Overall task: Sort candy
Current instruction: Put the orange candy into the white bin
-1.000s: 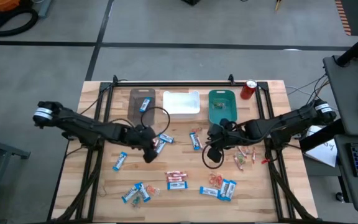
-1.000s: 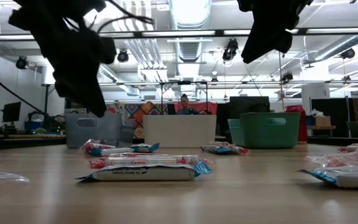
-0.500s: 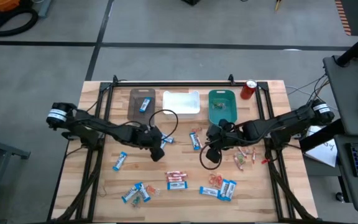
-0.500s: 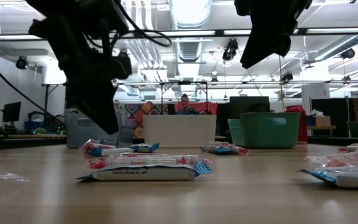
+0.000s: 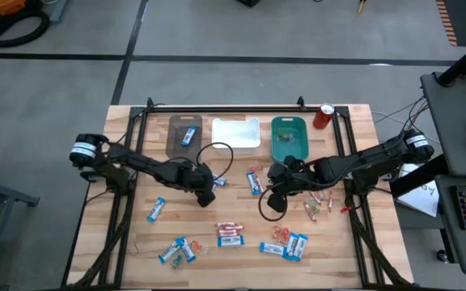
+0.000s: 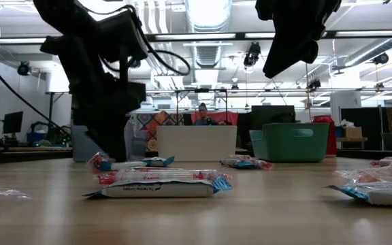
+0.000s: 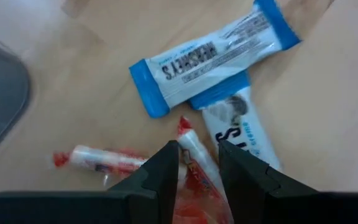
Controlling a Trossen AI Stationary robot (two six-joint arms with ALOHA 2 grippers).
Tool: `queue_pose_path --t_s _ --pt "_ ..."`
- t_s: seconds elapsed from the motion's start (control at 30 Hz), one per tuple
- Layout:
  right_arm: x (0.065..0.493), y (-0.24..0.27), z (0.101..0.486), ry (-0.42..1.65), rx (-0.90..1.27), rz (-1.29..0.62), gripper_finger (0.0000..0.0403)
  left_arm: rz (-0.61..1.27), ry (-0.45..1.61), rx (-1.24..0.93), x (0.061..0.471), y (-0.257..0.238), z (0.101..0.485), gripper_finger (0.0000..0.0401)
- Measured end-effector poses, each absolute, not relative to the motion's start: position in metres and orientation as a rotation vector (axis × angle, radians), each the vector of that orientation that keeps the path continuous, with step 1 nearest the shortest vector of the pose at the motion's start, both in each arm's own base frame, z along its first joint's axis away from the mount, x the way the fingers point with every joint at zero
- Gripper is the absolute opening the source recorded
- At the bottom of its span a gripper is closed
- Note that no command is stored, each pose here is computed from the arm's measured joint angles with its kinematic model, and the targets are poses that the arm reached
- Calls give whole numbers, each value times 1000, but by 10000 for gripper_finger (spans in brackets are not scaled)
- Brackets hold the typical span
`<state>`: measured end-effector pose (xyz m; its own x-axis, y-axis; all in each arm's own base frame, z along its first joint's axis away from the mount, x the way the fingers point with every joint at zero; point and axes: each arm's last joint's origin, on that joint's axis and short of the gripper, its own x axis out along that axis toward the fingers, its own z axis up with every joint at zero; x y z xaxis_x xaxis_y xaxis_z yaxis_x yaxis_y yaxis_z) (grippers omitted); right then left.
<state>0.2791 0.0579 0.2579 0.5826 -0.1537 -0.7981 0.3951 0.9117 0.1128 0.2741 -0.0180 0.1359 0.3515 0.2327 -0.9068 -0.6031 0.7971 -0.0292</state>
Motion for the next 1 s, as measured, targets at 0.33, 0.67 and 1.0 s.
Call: queue_pose_path --t_s 0.33,0.67,1.0 --pt "280 58 259 882 298 -322 82 516 1121 -383 276 -18 132 71" --pt "281 58 259 877 297 -320 82 466 1130 -342 273 -18 137 9" --pt "281 58 258 878 266 -312 82 361 1074 -237 259 -18 172 7"
